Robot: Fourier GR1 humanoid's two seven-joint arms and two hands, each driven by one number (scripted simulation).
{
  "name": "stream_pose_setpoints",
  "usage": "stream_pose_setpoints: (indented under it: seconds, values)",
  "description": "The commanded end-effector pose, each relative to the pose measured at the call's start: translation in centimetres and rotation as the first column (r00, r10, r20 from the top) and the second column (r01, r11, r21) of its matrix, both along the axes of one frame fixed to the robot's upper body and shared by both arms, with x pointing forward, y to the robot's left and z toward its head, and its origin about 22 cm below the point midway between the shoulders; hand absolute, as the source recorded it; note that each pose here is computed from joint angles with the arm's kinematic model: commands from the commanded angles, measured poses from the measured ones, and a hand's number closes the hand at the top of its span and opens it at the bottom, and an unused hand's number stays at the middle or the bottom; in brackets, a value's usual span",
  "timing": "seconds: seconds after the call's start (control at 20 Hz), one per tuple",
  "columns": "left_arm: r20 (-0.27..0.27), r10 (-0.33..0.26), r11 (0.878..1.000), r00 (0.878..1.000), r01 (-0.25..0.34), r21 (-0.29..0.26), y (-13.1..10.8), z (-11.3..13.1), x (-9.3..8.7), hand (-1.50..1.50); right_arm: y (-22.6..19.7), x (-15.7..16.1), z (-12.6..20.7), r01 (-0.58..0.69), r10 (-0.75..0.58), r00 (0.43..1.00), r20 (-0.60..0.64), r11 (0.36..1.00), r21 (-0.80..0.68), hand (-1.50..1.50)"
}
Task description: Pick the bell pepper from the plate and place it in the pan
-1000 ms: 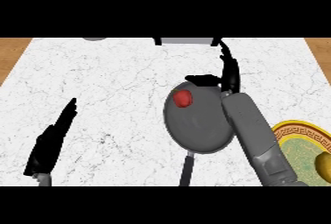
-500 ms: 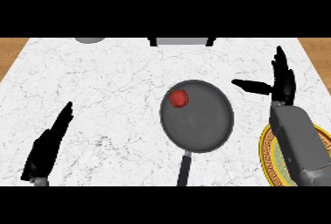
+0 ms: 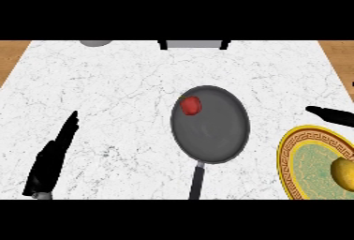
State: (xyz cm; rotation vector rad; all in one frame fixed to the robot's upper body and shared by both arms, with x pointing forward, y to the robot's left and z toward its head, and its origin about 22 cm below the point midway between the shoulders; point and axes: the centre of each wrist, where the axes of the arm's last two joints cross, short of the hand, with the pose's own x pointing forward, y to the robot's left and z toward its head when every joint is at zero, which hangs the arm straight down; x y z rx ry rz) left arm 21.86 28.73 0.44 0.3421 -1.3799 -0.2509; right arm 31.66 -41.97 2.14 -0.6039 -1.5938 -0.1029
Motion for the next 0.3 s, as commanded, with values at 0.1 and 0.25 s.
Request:
stream_pose_setpoints:
  seconds: [0.1,0.25]
  values:
    - [0.002,-0.012,1.000,1.000,0.012,0.016,-0.5,2.4,0.2,0.00,-6.8,-3.9,1.8,-0.024,0.024,1.000,-0.006,1.000,-0.013,-1.50]
    - [-0.002,-0.018,1.000,1.000,0.018,0.000,-0.5,1.2,0.2,0.00,-7.9,-6.6,0.9,-0.054,0.054,0.998,-0.016,0.998,-0.014,-1.50]
